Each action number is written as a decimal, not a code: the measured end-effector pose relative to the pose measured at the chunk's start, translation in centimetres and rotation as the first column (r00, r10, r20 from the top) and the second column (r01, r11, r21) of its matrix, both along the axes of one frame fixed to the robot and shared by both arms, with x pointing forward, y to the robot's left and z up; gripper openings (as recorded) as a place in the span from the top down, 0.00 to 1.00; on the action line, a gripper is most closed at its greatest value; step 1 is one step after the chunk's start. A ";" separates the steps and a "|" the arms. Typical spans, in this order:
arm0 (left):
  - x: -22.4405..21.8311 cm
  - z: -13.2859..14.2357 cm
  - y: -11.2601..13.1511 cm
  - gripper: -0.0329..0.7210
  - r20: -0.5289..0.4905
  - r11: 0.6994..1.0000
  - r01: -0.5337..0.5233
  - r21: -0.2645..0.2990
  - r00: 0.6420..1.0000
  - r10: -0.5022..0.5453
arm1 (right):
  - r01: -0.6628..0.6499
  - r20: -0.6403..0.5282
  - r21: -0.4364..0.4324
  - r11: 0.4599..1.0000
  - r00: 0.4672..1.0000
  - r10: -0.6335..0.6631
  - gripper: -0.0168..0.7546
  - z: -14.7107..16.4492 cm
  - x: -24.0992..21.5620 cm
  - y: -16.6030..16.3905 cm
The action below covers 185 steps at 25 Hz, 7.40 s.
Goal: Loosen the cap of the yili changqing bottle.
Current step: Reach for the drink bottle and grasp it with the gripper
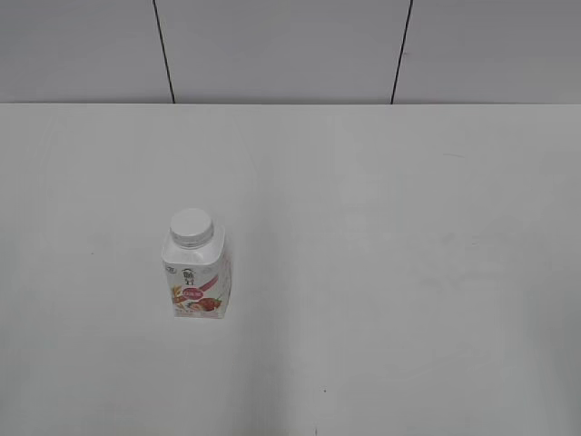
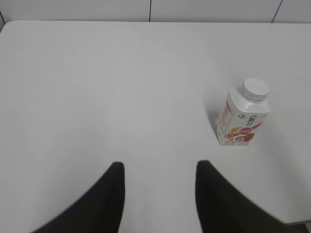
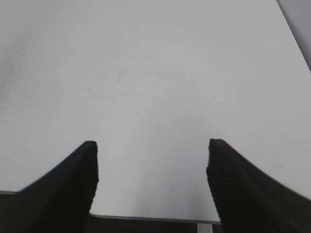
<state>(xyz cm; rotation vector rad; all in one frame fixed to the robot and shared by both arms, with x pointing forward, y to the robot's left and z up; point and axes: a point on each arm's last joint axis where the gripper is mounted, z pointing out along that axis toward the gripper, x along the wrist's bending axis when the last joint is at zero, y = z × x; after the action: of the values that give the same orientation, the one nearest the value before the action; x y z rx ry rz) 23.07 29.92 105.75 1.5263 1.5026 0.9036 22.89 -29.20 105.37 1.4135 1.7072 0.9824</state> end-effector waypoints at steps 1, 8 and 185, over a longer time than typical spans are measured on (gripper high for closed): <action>0.0 0.0 0.0 0.55 0.000 1.000 0.000 0.000 1.000 0.000 | 0.000 0.000 0.000 1.000 1.000 0.000 0.26 0.0 0.0 0.0; 0.0 0.0 0.0 0.55 0.000 1.000 0.000 0.000 1.000 0.000 | 0.000 0.000 0.000 1.000 1.000 0.000 0.26 0.0 0.0 0.0; 30.2 -21.4 -11.1 0.28 -0.170 0.213 0.965 -0.152 0.187 -0.968 | 0.000 0.001 0.000 1.000 1.000 0.000 0.26 0.0 0.0 0.0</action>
<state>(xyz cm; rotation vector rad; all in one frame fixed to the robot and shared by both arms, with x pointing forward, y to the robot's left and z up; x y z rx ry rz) 53.32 18.84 84.31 2.1488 0.3105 -0.1142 22.90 -29.20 105.38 1.4128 1.7063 0.9831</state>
